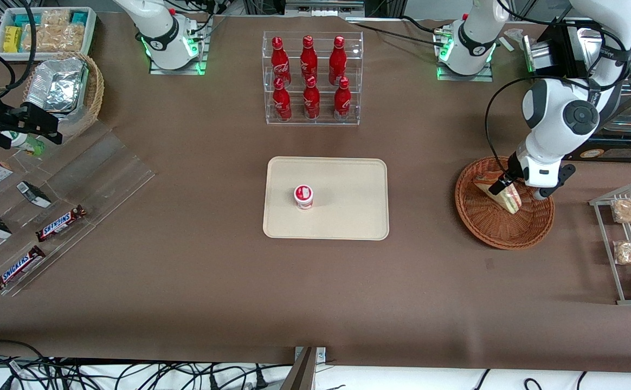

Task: Place sandwich from basket to tray
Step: 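Lower the open left gripper around the wrapped sandwich and close it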

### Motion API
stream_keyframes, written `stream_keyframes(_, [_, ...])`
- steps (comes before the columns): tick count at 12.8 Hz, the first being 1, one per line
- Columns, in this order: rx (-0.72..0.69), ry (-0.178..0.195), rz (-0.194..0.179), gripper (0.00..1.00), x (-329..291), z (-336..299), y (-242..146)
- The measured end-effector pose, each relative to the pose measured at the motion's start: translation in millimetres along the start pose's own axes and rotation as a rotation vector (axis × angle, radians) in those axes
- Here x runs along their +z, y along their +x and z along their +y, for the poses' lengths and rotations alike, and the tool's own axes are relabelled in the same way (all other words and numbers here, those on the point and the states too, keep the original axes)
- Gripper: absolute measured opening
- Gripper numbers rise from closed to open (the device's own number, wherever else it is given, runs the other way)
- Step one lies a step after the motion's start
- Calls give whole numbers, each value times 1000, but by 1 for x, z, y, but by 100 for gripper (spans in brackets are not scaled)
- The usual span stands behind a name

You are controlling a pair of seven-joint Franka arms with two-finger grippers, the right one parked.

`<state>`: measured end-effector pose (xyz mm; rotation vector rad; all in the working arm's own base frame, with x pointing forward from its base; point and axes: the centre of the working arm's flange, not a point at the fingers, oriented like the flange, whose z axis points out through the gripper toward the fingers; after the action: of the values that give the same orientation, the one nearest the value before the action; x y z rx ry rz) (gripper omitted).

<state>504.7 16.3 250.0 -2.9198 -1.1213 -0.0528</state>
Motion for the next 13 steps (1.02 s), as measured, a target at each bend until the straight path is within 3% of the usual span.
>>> stream_keyframes(3, [-33,-4,-1,100,8,1,0])
stream_keyframes(8, [-67,-7,-3,44,17,1,-1])
stream_keyframes(10, [-68,-8,-2,34,17,2,-1])
stream_keyframes(13, [-59,-5,-3,29,7,7,2])
